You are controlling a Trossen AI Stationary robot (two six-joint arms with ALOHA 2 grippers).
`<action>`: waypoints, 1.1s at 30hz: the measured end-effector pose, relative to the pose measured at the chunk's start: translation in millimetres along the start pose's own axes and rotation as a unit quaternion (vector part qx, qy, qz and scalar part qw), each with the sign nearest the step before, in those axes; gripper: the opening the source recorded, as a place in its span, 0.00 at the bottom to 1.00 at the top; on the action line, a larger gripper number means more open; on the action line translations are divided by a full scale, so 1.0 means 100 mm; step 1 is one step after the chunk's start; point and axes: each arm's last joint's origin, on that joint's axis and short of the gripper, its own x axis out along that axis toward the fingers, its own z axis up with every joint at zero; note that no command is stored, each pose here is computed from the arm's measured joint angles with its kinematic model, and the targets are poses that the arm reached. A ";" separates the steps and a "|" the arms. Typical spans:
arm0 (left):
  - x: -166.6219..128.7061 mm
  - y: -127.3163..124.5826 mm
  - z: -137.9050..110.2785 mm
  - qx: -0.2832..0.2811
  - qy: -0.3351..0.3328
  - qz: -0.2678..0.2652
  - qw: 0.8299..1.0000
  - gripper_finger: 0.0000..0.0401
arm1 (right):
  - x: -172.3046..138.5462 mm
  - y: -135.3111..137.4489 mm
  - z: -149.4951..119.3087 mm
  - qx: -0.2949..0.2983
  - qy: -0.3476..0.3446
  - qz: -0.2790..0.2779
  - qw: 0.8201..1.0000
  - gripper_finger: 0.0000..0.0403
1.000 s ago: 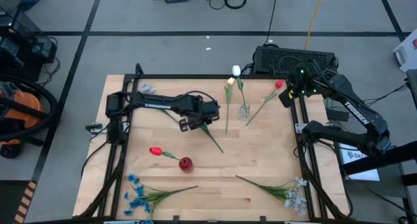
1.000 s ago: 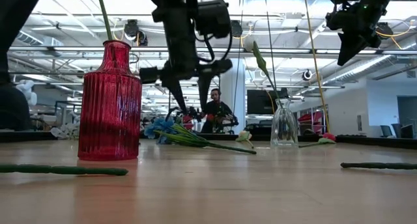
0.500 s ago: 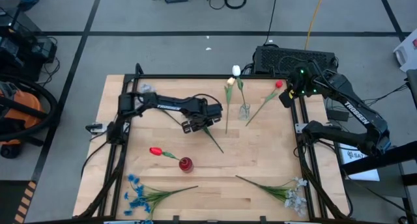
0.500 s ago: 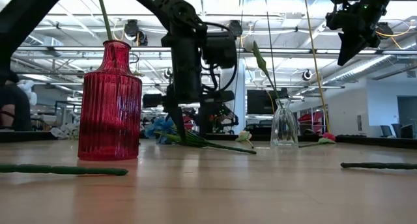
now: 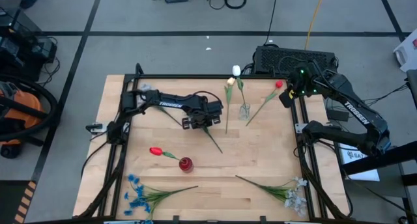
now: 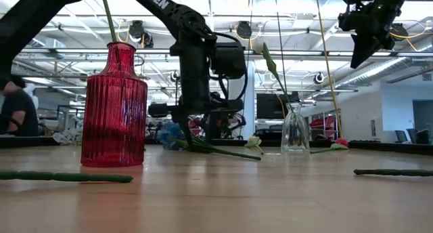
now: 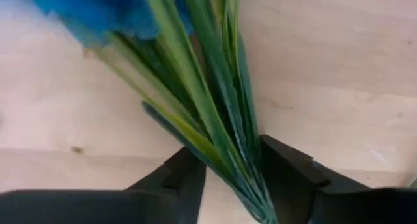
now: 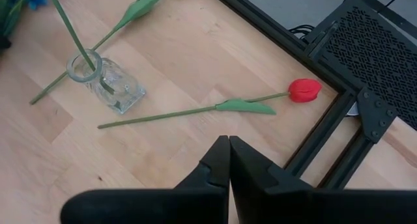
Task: Sort flowers into vase by color
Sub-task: Put the top blue flowers into the red vase
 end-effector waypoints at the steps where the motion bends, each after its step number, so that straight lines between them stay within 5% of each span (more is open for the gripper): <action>1: 0.00 0.00 0.02 0.005 0.000 0.001 1.000 0.32 | 0.00 0.00 0.00 0.002 -0.001 0.000 1.000 0.00; 8: 0.00 0.01 0.11 0.060 -0.007 0.003 0.998 0.04 | 0.00 0.00 0.03 0.027 -0.015 0.000 1.000 0.00; 17: -0.17 0.11 0.40 0.155 -0.044 0.016 0.987 0.04 | 0.00 0.00 0.04 0.058 -0.020 0.001 0.998 0.00; 25: -1.08 0.36 0.36 0.263 -0.171 0.028 0.949 0.04 | 0.00 0.00 0.04 0.079 -0.019 0.001 0.997 0.00; 29: -1.53 0.61 0.28 0.301 -0.240 -0.013 0.923 0.04 | 0.00 0.00 0.04 0.086 -0.019 0.001 0.996 0.00; 33: -1.62 0.98 0.24 0.320 -0.289 -0.075 0.899 0.04 | 0.00 0.00 0.04 0.120 -0.019 0.001 0.993 0.00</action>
